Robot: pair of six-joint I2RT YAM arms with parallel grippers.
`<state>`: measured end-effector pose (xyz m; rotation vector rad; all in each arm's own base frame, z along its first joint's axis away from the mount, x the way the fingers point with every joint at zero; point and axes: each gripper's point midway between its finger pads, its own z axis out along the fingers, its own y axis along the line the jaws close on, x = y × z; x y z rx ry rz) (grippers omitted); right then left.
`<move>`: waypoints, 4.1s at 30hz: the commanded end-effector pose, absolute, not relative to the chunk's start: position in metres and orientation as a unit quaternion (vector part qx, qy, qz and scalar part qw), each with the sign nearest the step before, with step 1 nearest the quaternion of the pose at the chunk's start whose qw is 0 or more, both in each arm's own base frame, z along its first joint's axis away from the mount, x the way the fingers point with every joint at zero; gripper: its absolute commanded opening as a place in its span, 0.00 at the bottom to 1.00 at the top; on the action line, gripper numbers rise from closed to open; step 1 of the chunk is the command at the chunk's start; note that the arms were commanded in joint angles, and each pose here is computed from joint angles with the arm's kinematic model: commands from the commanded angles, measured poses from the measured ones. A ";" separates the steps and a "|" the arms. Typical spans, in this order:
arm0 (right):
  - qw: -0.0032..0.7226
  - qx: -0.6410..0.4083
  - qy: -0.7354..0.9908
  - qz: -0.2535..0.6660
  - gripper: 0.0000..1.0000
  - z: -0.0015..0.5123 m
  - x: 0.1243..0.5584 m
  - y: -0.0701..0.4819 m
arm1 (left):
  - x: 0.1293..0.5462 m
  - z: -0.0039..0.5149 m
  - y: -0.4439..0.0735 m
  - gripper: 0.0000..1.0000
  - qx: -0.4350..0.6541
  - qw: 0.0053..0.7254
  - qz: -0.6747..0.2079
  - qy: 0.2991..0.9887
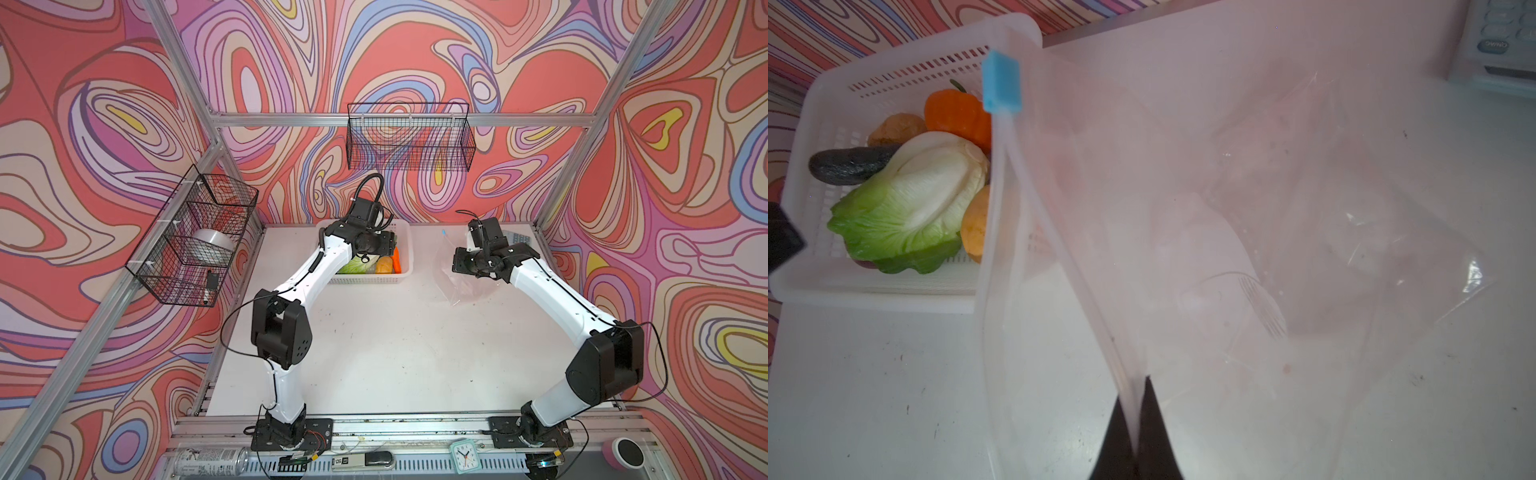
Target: Place the food in the zip-top bag and seal the zipper
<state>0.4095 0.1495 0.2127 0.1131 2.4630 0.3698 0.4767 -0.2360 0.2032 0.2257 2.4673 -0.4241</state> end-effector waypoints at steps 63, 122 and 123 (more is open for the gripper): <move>0.376 0.078 0.902 0.198 0.00 0.247 0.414 0.144 | 0.440 0.213 -0.241 0.38 0.085 0.248 -0.210 0.942; 0.341 0.040 0.851 0.398 0.00 0.285 0.398 0.204 | 0.398 0.195 -0.370 0.44 0.116 0.242 -0.238 0.934; 0.340 0.040 0.852 0.397 0.00 0.284 0.398 0.203 | 0.398 0.193 -0.370 0.45 0.117 0.240 -0.234 0.935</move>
